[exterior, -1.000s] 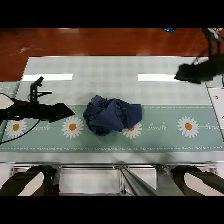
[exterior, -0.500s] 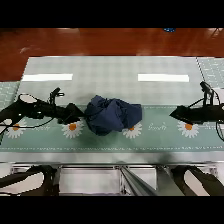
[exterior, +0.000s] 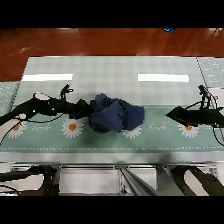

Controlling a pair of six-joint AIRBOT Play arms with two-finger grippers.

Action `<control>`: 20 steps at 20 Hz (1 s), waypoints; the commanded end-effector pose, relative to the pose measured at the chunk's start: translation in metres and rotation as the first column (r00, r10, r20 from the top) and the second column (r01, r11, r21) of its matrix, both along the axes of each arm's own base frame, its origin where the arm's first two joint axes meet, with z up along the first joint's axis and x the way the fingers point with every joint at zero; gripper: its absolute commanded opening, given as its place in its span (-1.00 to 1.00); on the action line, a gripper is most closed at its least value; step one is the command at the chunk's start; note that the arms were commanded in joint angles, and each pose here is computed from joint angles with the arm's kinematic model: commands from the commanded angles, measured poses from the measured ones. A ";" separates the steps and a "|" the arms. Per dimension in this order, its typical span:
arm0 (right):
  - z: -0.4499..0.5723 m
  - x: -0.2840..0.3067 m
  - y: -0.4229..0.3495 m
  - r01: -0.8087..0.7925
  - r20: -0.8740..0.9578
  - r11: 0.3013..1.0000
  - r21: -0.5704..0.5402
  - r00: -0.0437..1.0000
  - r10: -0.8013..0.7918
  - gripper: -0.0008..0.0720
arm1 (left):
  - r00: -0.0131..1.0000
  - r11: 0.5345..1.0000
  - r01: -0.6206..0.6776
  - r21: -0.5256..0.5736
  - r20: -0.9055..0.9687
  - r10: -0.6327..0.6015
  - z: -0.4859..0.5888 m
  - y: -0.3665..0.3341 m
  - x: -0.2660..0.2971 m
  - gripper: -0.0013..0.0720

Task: Fold the shirts.

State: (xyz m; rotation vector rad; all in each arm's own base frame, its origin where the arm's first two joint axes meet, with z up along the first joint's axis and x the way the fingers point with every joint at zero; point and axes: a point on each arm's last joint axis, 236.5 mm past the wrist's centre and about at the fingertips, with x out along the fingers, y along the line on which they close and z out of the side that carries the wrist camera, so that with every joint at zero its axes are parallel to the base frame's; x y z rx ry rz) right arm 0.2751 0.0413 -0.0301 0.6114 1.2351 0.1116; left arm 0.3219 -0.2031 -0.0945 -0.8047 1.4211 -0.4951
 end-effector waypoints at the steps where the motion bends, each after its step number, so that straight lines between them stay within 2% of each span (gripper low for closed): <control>1: 0.002 0.002 0.003 0.007 0.006 1.000 0.019 1.000 -0.008 0.12 | 0.998 0.998 0.066 0.011 0.022 -0.066 -0.006 -0.024 0.004 0.41; 5: 0.000 -0.001 0.007 -0.020 0.002 1.000 0.006 1.000 0.020 0.12 | 0.985 0.985 0.172 0.015 -0.017 -0.172 -0.008 -0.041 -0.007 0.39; 6: -0.001 -0.002 0.012 -0.041 -0.002 0.999 0.000 0.999 0.041 0.12 | 0.982 0.982 0.186 0.025 -0.017 -0.186 -0.005 -0.039 -0.006 0.06; 8: -0.002 -0.004 0.024 -0.080 -0.004 0.997 -0.012 0.997 0.080 0.12 | 0.971 0.970 0.238 0.049 0.009 -0.238 -0.001 -0.036 -0.004 -0.91; 13: -0.032 -0.014 0.044 -0.141 -0.112 0.989 -0.030 0.984 0.137 0.12 | 0.964 0.964 0.259 0.054 0.042 -0.262 0.011 -0.037 0.006 -0.93; 17: -0.060 0.000 0.047 -0.093 -0.146 0.996 -0.002 0.985 0.092 0.12 | 0.961 0.961 0.271 0.045 0.032 -0.273 0.013 -0.038 0.002 -0.93; 20: -0.072 0.010 0.067 -0.093 -0.138 0.991 0.098 0.985 0.106 0.12 | 0.962 0.961 0.271 0.045 0.032 -0.273 0.013 -0.038 0.002 -0.93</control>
